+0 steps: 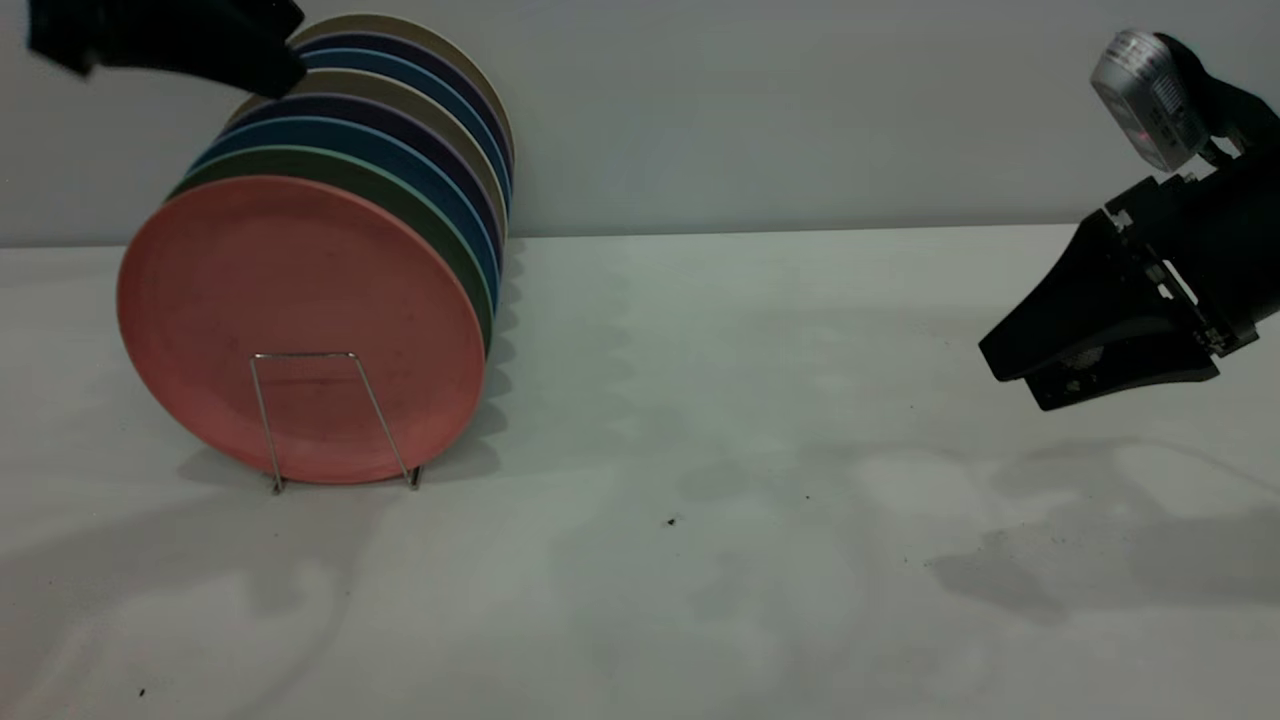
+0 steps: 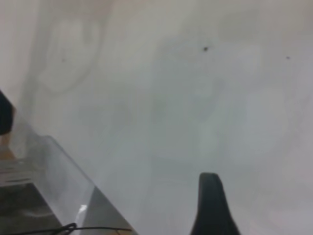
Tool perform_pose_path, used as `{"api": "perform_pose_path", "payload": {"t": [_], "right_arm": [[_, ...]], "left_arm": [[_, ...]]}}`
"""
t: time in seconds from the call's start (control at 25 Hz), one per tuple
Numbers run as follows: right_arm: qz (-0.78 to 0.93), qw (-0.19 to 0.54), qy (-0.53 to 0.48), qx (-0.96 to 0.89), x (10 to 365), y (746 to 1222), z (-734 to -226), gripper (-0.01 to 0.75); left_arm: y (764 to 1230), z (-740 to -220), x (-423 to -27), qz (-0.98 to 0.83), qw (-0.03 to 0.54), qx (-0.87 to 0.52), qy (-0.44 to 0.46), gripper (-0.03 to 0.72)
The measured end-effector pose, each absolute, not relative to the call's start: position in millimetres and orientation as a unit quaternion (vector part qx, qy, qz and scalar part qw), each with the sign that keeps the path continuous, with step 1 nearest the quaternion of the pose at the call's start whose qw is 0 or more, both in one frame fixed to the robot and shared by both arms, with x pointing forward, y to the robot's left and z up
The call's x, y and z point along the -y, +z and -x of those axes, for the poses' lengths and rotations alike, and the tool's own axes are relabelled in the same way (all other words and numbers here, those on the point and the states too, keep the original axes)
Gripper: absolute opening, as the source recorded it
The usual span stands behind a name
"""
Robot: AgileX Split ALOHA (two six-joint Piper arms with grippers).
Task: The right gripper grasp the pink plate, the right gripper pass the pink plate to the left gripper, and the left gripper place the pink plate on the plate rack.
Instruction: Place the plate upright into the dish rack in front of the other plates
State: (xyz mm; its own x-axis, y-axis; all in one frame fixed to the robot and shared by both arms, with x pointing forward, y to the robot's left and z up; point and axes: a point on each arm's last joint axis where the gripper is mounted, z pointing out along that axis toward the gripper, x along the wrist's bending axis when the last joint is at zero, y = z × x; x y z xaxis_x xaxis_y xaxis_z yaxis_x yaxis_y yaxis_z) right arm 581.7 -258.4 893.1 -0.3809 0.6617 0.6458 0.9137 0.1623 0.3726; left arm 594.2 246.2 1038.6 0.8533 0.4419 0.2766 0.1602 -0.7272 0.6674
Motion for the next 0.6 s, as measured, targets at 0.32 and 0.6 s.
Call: {"api": "perform_pose_path", "payload": {"t": [0.32,0.6], "right_arm": [[0.55,0.186,-0.4,0.709,255,898,-585,0.531],[0.612,0.171,-0.286,0.717,268,896,-578,0.495]], "left_arm": [[1041,-585,-250,-0.794,0.348,-0.494,0.063,0.373],[1041,-573,-266,-0.747,0.259,-0.61,0.056,0.372]]}}
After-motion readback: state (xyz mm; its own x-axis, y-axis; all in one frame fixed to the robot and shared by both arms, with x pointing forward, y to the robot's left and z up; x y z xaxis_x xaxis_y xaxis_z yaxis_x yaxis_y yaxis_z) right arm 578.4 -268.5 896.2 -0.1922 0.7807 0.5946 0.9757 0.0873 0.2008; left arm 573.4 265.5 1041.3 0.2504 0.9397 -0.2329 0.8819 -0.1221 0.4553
